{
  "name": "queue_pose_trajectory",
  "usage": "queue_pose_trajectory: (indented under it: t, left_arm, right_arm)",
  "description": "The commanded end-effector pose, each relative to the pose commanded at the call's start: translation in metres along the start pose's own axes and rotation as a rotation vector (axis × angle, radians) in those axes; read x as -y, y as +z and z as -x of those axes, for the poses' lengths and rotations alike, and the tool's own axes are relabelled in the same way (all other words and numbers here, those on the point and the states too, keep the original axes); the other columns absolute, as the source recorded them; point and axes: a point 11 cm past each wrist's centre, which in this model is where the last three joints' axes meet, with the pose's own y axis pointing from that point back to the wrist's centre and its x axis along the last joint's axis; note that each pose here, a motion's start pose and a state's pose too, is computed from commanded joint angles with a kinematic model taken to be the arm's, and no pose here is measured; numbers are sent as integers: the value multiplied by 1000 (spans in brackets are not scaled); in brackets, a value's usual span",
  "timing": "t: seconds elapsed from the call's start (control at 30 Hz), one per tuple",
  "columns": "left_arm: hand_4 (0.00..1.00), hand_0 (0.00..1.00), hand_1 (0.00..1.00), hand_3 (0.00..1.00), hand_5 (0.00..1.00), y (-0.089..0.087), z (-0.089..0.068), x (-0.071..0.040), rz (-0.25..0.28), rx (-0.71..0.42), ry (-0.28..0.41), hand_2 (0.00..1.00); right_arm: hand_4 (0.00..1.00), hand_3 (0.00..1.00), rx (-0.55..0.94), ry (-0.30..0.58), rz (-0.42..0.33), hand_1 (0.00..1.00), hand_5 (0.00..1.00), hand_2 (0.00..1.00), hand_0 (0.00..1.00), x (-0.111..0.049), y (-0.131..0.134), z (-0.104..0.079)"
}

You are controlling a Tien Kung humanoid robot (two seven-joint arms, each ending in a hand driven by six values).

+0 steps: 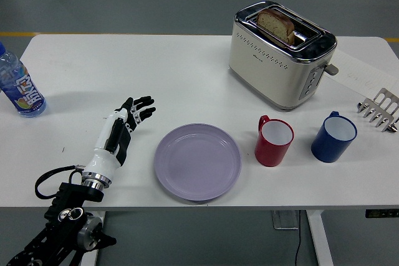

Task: Push plate across desktop

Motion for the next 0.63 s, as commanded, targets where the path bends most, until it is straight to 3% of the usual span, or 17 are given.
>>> queue_pose_trajectory:
  t: [0.63]
  left_arm:
    - [535, 792, 747, 695, 998, -5, 7, -3, -12, 2, -19, 767]
  right_arm:
    - [474, 710, -34, -9, -1, 527, 704, 681, 588, 0, -5, 7]
